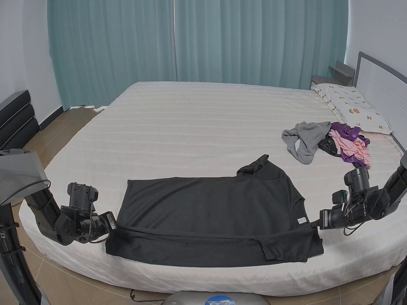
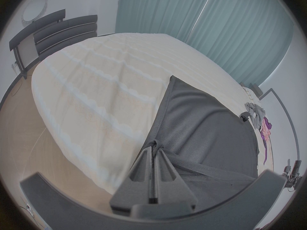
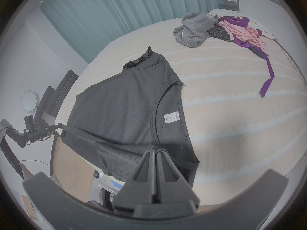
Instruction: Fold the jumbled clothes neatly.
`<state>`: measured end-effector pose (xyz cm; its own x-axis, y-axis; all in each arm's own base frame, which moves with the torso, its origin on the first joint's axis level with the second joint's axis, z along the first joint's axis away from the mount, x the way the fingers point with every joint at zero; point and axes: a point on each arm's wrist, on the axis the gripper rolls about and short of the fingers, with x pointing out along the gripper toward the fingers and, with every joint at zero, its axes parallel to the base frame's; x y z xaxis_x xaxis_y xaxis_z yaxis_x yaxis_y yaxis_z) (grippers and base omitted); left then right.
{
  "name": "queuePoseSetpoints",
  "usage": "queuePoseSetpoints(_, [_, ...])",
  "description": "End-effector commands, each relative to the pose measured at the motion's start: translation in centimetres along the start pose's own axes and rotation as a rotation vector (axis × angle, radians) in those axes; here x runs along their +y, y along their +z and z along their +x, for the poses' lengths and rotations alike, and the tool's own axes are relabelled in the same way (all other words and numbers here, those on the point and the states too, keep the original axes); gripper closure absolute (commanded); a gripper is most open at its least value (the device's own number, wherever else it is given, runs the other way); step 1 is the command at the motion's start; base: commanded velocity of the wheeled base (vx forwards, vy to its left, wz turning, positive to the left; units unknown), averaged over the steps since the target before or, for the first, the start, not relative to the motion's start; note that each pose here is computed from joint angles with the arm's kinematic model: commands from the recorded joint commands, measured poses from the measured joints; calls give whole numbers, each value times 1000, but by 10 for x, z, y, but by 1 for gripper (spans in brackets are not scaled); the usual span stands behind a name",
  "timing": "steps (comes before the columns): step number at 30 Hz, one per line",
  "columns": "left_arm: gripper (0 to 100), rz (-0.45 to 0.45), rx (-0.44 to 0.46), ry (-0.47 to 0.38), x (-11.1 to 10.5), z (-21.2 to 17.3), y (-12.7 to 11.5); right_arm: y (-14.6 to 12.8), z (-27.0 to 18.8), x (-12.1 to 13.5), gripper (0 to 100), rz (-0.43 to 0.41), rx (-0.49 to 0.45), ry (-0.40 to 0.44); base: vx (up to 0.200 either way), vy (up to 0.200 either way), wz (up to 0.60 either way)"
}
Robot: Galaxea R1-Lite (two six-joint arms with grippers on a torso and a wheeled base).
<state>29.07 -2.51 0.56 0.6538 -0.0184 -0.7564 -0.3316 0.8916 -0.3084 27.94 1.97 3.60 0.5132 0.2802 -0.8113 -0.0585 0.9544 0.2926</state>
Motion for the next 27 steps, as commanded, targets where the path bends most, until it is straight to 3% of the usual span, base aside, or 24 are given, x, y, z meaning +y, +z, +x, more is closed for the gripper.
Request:
queuePoseSetpoints(1, [100, 0, 25, 15, 2, 12, -4, 5, 15, -2, 100, 3, 16, -1, 0, 0, 0])
queuePoseSetpoints(14, [100, -45, 49, 27, 2, 30, -6, 10, 34, 0, 100, 31, 42, 8, 0, 0, 0])
queuePoseSetpoints(15, [100, -45, 53, 28, 3, 31, -7, 9, 35, 0, 0, 31, 45, 7, 0, 0, 0])
queuePoseSetpoints(16, [0, -46, 55, 28, 2, 32, -7, 9, 36, -1, 0, 34, 47, 7, 0, 0, 0])
queuePoseSetpoints(21, [0, -83, 45, 16, 1, 31, -4, 11, 31, 0, 0, 40, 31, 11, 0, 0, 0])
queuePoseSetpoints(27, [0, -142, -5, -13, 2, 13, 9, 15, 1, 7, 0, 130, -42, 35, 0, 0, 0])
